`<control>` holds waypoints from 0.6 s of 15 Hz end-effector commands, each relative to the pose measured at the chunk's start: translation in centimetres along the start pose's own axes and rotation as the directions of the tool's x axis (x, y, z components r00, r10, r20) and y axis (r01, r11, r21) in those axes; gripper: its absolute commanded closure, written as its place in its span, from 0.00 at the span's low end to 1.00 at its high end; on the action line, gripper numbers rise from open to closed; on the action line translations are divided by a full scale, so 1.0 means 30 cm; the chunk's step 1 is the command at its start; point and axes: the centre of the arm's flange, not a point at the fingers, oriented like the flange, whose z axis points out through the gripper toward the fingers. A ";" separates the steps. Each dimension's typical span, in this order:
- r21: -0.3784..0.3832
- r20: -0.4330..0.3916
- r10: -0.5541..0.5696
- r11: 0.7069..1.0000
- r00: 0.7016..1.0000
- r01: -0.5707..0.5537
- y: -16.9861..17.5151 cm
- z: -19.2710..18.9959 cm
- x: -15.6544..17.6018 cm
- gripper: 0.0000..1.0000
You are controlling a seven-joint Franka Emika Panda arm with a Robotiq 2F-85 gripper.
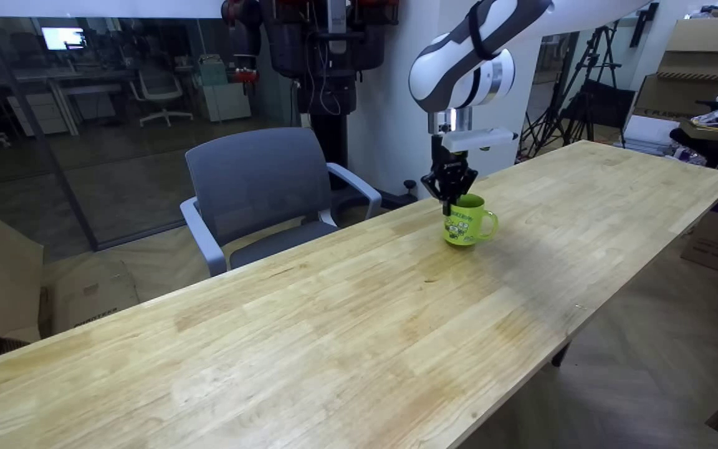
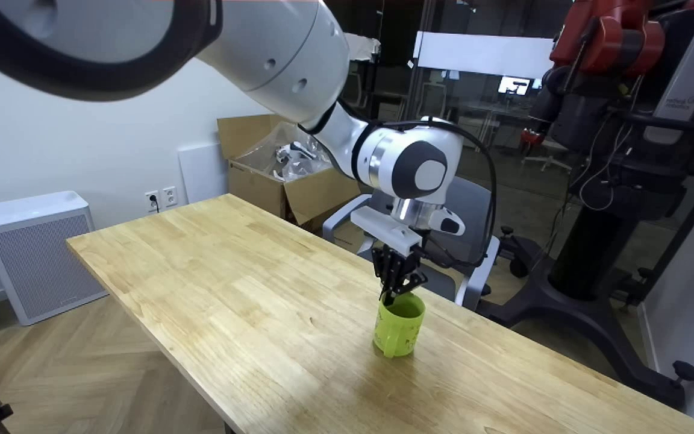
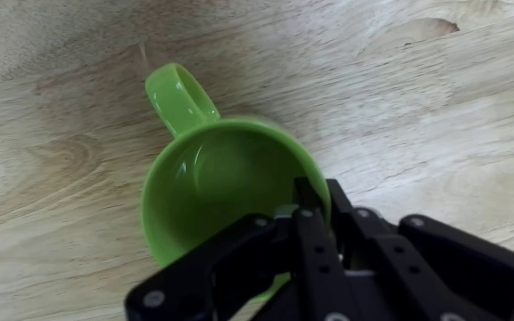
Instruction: Move the mug closer to the chair
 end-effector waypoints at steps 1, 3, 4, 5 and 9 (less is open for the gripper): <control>0.002 0.004 0.034 0.999 0.999 -0.034 -0.014 -0.043 0.062 0.64; 0.003 0.003 0.035 0.999 0.999 -0.035 -0.016 -0.056 0.064 0.51; 0.003 0.003 0.035 0.999 0.999 -0.035 -0.018 -0.064 0.065 0.45; 0.004 0.002 0.035 0.999 0.999 -0.035 -0.019 -0.070 0.066 0.37; 0.002 -0.008 0.038 0.999 0.999 -0.038 -0.021 -0.095 0.058 0.11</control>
